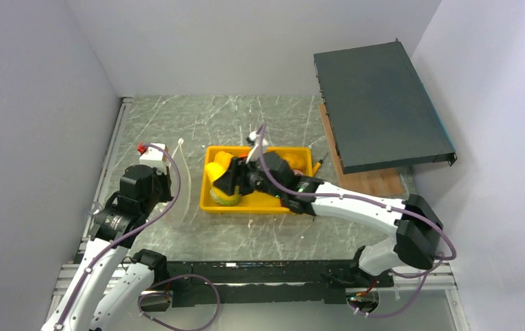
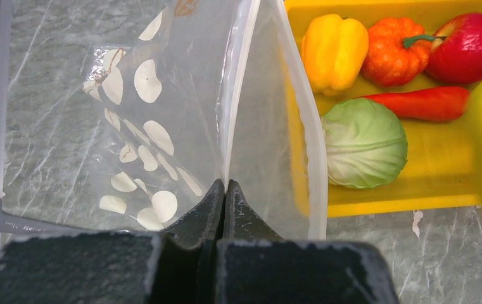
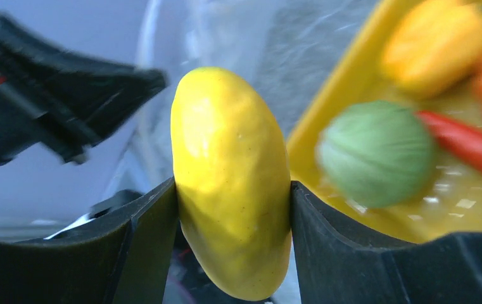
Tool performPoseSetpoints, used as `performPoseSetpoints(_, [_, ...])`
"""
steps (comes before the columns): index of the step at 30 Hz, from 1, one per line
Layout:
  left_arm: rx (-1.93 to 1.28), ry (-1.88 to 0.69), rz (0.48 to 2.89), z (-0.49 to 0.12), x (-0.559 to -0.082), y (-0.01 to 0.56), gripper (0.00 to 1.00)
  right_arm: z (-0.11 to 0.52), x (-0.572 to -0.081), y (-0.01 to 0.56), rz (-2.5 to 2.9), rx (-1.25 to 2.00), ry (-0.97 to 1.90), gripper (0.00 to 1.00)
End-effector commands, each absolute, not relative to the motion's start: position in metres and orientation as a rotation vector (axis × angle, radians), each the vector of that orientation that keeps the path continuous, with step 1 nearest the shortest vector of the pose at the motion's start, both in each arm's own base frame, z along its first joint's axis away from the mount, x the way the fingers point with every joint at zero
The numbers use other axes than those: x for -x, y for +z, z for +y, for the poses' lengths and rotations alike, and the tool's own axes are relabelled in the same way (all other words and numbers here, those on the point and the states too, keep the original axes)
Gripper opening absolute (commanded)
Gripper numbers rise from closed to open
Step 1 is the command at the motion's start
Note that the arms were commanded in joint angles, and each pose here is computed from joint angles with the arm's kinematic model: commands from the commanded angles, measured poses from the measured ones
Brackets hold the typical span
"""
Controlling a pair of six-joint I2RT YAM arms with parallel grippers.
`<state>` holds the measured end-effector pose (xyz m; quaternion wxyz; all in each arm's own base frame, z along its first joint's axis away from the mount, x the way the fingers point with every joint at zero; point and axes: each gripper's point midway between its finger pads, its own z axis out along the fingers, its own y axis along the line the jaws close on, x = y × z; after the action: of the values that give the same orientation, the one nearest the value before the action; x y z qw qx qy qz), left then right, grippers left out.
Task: Place the food in the zip-top bag and seal the zipper
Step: Pick up the fake fruit from the bin, then place the fake fruit in the zipper food storage bag.
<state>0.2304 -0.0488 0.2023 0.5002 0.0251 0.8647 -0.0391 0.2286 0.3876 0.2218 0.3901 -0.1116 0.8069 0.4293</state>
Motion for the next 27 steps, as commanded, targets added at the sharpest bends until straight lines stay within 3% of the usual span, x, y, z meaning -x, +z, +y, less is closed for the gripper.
performPoseSetpoints(1, [-0.032, -0.097, 2.035, -0.047, -0.234, 0.211, 0.00, 0.455, -0.190, 0.280, 1.943, 0.176, 1.331, 0.00])
performPoseSetpoints(14, [0.042, -0.075, 1.966, -0.036, -0.228, 0.226, 0.00, 0.502, -0.196, 0.256, 2.053, -0.269, 1.270, 0.00])
performPoseSetpoints(27, [0.051, -0.091, 1.928, -0.035, -0.224, 0.232, 0.00, 0.540, -0.215, 0.236, 2.051, -0.175, 1.160, 0.00])
